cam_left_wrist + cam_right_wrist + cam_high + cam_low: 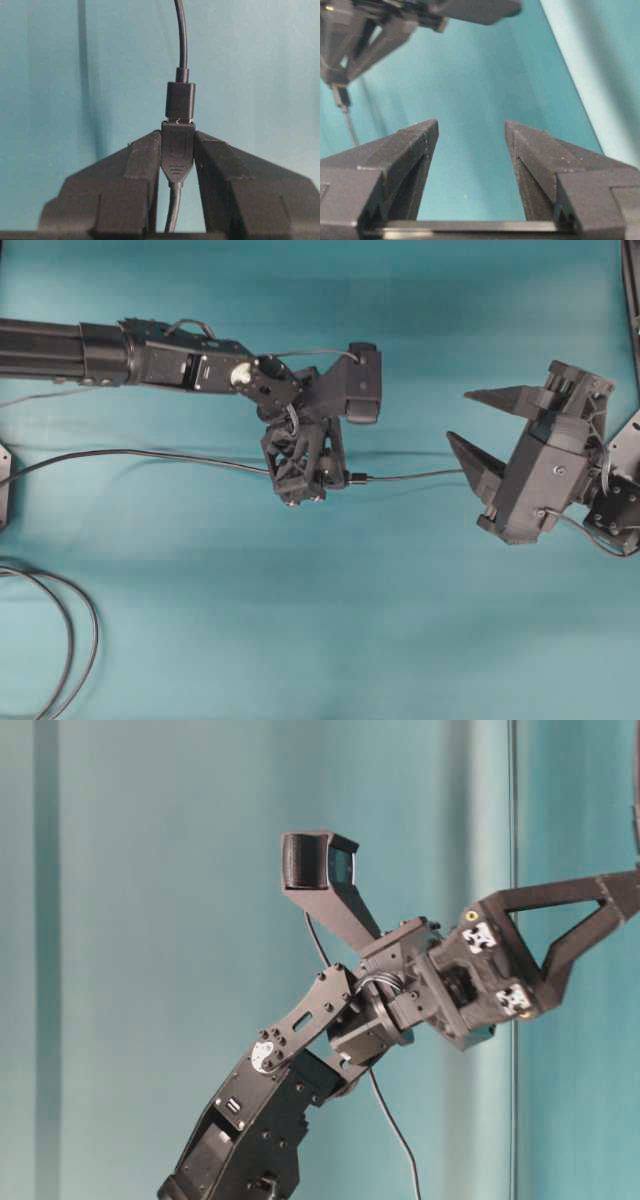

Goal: Insert the USB using both arms.

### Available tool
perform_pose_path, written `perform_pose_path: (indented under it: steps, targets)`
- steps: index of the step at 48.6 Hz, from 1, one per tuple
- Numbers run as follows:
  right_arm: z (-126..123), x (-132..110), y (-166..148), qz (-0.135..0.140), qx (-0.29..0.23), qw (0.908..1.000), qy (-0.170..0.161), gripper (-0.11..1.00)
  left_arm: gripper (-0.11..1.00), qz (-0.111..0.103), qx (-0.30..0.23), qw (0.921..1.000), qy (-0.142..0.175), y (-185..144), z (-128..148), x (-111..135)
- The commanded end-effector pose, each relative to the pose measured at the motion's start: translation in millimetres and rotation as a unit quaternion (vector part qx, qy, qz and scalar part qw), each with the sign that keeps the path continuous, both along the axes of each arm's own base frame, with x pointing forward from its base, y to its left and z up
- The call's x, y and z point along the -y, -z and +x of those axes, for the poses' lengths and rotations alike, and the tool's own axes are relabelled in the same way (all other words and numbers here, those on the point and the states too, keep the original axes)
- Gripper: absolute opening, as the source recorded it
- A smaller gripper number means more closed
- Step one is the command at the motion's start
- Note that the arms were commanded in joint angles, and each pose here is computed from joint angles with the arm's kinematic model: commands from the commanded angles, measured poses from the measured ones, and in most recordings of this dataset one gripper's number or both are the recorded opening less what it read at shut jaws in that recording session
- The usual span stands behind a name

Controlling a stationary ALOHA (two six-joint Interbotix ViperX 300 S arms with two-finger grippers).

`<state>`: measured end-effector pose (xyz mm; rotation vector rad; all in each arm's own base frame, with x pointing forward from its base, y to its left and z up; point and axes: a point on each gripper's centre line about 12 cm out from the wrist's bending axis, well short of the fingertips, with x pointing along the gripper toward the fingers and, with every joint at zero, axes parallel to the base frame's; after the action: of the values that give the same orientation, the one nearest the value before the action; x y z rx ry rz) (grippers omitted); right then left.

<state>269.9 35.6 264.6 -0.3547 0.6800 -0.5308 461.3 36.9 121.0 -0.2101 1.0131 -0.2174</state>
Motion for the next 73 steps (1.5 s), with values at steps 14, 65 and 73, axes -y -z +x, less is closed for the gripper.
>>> perform_pose_path:
  steps: [14, 65, 73]
  targets:
    - [-0.2, 1.3, -6.4, 0.004, 0.011, 0.9999, 0.003, 0.63, 0.18, 0.004, 0.015, 0.9999, 0.005, -9.5, 6.7, 6.9]
    - [-23.0, 27.0, -26.3, 0.076, 0.076, 0.9942, -0.003, 0.63, 0.68, 0.046, 0.126, 0.9901, -0.038, -85.0, -17.0, 0.7]
    - [-22.2, 34.9, -28.1, 0.113, 0.116, 0.9858, -0.046, 0.63, 0.68, 0.070, 0.178, 0.9797, -0.061, -112.0, -34.9, -0.9]
